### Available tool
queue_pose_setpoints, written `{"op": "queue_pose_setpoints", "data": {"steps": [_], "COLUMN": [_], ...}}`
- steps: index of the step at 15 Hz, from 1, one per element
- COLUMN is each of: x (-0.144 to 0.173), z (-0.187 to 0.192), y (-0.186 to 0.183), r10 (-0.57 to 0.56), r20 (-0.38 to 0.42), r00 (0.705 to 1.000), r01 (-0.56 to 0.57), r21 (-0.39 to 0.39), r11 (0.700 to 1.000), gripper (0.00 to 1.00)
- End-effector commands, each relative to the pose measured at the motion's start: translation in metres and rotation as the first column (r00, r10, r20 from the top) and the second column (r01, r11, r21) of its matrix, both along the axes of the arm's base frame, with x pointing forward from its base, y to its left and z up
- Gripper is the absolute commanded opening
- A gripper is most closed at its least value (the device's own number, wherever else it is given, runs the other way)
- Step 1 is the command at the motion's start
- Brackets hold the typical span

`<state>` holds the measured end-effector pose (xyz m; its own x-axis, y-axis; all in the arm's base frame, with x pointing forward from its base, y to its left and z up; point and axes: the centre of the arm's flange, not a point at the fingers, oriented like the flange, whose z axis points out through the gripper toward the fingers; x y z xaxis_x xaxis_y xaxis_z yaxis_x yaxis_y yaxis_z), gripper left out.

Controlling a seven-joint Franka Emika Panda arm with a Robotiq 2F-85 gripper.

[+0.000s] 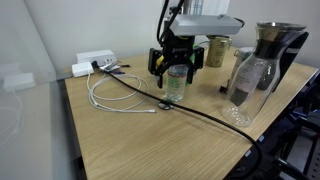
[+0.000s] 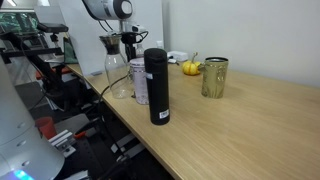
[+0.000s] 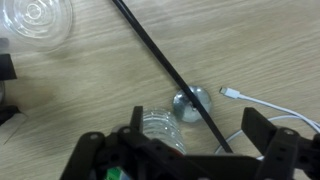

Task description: Pick up the silver lid from the left side of the table and place it on top of the clear bottle

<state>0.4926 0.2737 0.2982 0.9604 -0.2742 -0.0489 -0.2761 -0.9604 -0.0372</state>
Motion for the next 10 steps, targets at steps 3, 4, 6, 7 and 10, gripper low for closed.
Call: {"op": "queue_pose_setpoints", "data": {"steps": [3,4,6,7,10], "x": [-0.0032,-0.0020,-0.0007,-0.0004,0.0008], "z": [-0.0053,-0.0056,-0.0062,-0.0063,-0.0070], "y": [-0.0012,-0.0018,-0.0027,-0.0031,-0.0042], "r10": [0.006,0.004,0.007,0.008,0.017], "r20": [0.007,0.016,0.026,0.029,0.040], "r00": [1.000,1.000,1.000,1.000,0.999], "r01": [-0.005,-0.003,-0.005,-0.006,-0.013], "r21": [-0.062,-0.063,-0.079,-0.083,-0.107], "r11": [0.998,0.998,0.997,0.996,0.994], "gripper": [1.00,1.00,1.00,1.00,1.00]}}
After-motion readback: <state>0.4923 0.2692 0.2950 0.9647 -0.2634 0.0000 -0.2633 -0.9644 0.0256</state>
